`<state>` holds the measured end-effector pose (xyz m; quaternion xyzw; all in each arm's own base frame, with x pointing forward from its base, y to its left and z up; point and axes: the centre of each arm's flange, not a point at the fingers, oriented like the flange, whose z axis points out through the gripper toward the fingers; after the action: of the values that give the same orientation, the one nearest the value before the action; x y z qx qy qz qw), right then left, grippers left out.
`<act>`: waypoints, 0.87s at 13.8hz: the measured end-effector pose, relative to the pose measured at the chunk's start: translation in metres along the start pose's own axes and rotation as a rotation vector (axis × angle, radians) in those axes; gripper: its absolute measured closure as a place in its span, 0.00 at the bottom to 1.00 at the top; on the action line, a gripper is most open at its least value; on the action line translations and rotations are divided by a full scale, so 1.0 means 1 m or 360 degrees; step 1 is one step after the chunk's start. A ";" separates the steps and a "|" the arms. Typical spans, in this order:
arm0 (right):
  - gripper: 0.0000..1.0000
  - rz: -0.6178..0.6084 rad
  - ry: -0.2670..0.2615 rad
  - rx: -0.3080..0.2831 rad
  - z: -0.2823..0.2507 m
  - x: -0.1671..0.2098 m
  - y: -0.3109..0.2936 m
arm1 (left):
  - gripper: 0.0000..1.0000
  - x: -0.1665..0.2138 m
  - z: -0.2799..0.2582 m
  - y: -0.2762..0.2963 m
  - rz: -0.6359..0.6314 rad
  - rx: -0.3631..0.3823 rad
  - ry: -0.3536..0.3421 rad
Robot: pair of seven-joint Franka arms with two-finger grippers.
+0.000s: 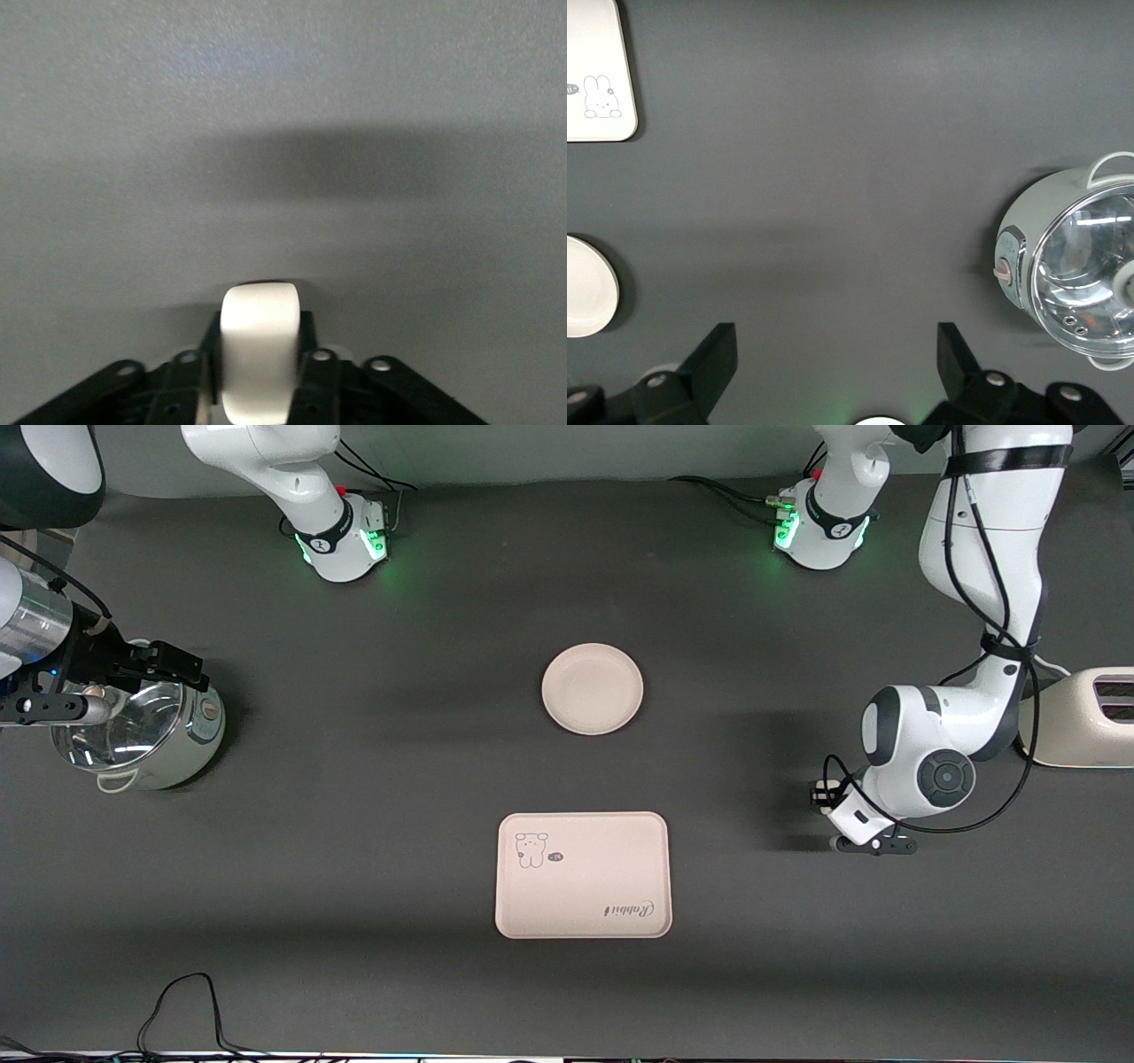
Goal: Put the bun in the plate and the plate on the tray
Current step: 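Carry the bun with the left gripper and lower it onto the plate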
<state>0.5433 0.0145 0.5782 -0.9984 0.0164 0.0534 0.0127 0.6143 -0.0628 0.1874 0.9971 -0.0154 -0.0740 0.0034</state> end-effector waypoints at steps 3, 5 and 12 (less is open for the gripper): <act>0.00 -0.0004 -0.0002 0.0007 0.001 0.000 -0.002 | 0.86 -0.004 -0.031 0.000 0.0000 -0.0010 -0.0023; 0.00 -0.0017 -0.0008 0.0044 0.001 0.000 -0.009 | 0.85 -0.016 -0.089 0.000 0.0003 -0.0027 -0.0056; 0.00 -0.0042 -0.0007 0.0139 0.001 -0.001 -0.024 | 0.82 -0.121 -0.310 -0.047 -0.0068 -0.0081 -0.0006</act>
<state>0.5428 0.0386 0.5774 -0.9969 0.0055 0.0545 0.0568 0.5417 -0.0104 0.5118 0.9967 0.0077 -0.0764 0.0273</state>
